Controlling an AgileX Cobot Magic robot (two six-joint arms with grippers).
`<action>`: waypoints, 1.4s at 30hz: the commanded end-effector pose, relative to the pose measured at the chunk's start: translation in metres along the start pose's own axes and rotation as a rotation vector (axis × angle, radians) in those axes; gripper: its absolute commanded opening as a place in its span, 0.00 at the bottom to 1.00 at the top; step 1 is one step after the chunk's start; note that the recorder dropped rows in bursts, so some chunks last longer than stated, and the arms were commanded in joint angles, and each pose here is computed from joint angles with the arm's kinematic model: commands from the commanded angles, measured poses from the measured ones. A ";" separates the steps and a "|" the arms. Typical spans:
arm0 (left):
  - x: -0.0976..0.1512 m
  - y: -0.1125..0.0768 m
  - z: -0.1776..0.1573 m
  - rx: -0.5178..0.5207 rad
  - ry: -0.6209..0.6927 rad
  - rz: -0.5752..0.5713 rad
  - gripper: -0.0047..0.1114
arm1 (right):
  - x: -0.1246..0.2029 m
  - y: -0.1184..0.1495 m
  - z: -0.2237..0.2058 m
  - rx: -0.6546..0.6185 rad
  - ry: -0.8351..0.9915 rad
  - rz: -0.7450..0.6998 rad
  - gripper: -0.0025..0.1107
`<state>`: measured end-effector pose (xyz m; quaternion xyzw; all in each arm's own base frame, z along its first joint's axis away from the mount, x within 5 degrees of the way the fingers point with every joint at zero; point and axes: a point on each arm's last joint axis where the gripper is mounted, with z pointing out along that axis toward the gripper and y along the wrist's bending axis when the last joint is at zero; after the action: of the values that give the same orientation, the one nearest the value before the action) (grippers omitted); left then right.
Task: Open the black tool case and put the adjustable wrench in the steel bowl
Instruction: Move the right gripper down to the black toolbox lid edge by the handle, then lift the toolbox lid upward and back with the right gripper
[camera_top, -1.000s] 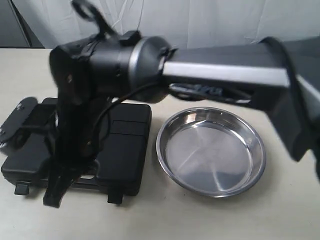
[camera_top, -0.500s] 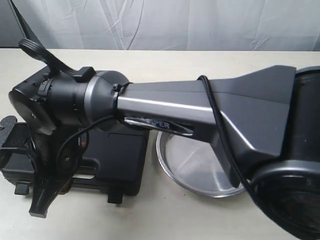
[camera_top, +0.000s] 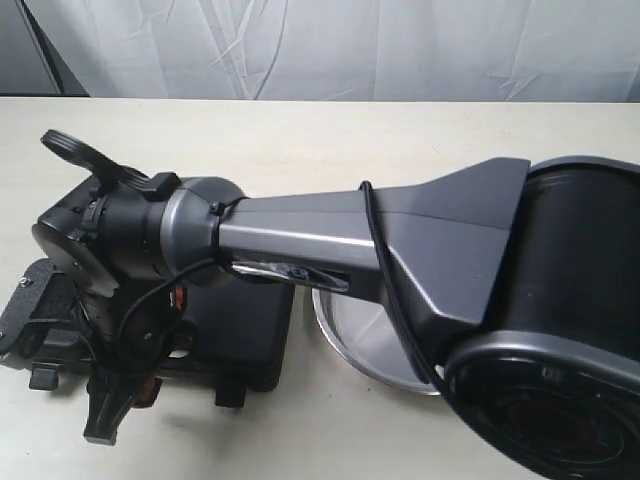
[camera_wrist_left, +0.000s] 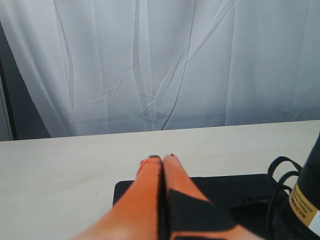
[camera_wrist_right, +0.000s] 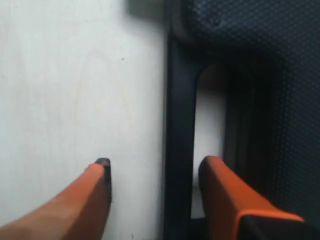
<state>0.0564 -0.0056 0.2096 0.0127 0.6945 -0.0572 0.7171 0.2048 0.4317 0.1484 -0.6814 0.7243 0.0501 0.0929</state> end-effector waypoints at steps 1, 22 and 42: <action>0.001 0.000 0.000 0.006 0.000 0.006 0.04 | -0.001 -0.001 -0.002 0.012 -0.010 -0.002 0.25; 0.001 0.000 0.000 0.006 0.000 0.006 0.04 | 0.000 -0.004 -0.023 0.029 -0.013 -0.008 0.02; 0.001 0.000 0.000 0.006 0.000 0.006 0.04 | -0.003 -0.014 -0.113 0.235 -0.189 -0.030 0.02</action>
<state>0.0564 -0.0056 0.2096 0.0127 0.6945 -0.0572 0.7171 0.2071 0.4161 0.2324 -0.6775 0.7107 0.0373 0.1858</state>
